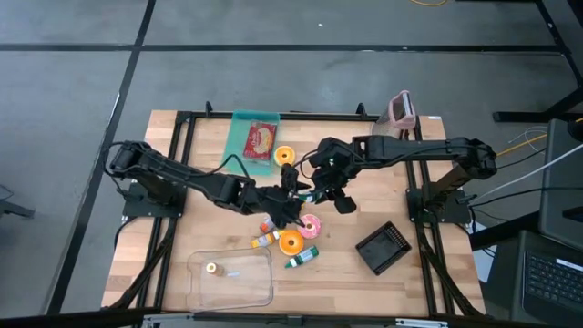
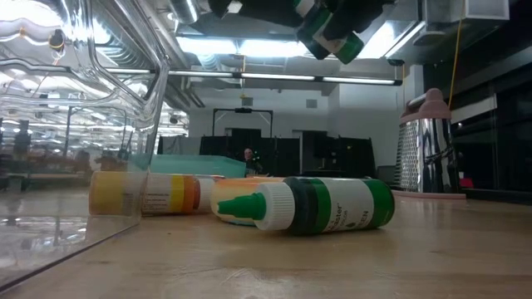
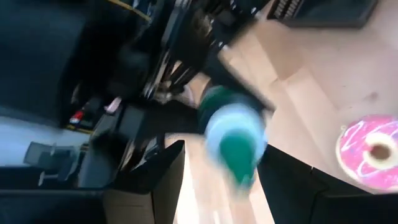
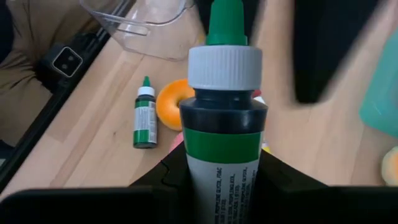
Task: Pick & Place Food Item
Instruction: Put the top green food coloring bottle into the transparent bin
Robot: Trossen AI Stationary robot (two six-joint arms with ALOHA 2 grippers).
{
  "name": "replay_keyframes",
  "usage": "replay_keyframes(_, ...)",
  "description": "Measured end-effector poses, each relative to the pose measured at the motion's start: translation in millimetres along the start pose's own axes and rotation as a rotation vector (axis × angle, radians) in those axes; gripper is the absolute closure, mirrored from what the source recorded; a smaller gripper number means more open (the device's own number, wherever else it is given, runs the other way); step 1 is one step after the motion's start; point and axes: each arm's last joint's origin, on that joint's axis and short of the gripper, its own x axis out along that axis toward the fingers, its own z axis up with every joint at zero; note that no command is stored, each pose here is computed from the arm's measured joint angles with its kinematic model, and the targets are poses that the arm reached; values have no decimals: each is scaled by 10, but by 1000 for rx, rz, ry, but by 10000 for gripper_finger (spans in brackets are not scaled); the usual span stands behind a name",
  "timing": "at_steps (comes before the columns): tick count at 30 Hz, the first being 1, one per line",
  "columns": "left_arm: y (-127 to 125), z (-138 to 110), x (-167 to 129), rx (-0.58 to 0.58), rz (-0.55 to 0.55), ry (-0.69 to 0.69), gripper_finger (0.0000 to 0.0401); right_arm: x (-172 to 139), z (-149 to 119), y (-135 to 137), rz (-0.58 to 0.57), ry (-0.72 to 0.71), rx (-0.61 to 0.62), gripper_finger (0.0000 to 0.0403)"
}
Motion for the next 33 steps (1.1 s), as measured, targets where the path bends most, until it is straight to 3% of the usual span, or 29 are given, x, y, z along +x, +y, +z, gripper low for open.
replay_keyframes(12,-7,122,157,52,-50,95,210,14,-41,-4,-13,39,22,302)
replay_keyframes(26,-7,89,147,70,-48,143,265,10,-40,1,-7,40,19,302)
replay_keyframes(33,-10,98,145,66,-55,131,270,10,-42,2,-2,41,20,302)
